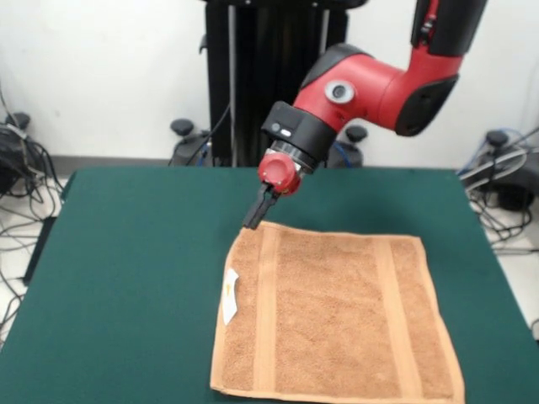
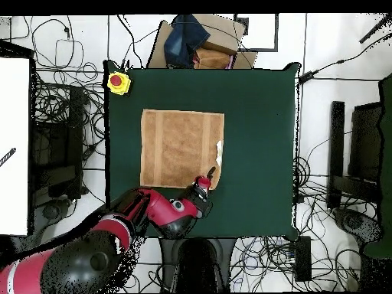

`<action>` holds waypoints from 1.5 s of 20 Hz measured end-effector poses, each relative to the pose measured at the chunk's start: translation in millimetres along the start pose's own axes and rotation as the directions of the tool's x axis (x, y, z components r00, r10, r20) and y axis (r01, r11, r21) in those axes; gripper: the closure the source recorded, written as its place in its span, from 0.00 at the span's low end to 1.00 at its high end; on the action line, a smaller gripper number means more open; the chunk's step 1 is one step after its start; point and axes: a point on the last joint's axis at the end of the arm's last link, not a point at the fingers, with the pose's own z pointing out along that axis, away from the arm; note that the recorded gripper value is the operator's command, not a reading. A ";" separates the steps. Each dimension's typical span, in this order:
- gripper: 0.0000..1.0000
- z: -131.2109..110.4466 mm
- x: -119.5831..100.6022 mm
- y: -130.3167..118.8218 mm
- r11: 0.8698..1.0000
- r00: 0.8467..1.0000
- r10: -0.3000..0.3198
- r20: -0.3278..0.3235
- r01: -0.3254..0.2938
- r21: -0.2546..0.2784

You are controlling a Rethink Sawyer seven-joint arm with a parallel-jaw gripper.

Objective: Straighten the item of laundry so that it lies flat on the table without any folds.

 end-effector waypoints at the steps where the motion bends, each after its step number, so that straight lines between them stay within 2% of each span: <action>1: 0.00 -0.1 -0.7 0.5 1.000 1.000 0.000 0.001 0.000 -0.001; 8: 0.00 -3.4 -8.6 5.4 1.000 1.000 0.010 0.010 -0.010 -0.009; 16: 0.00 -11.6 -24.2 10.9 0.999 0.999 0.026 0.043 -0.024 -0.047; 25: 0.00 -42.6 -22.2 19.3 0.998 0.999 -0.009 0.047 0.012 -0.064; 30: 0.00 -57.6 -14.8 28.8 0.995 0.997 -0.051 0.051 0.055 -0.078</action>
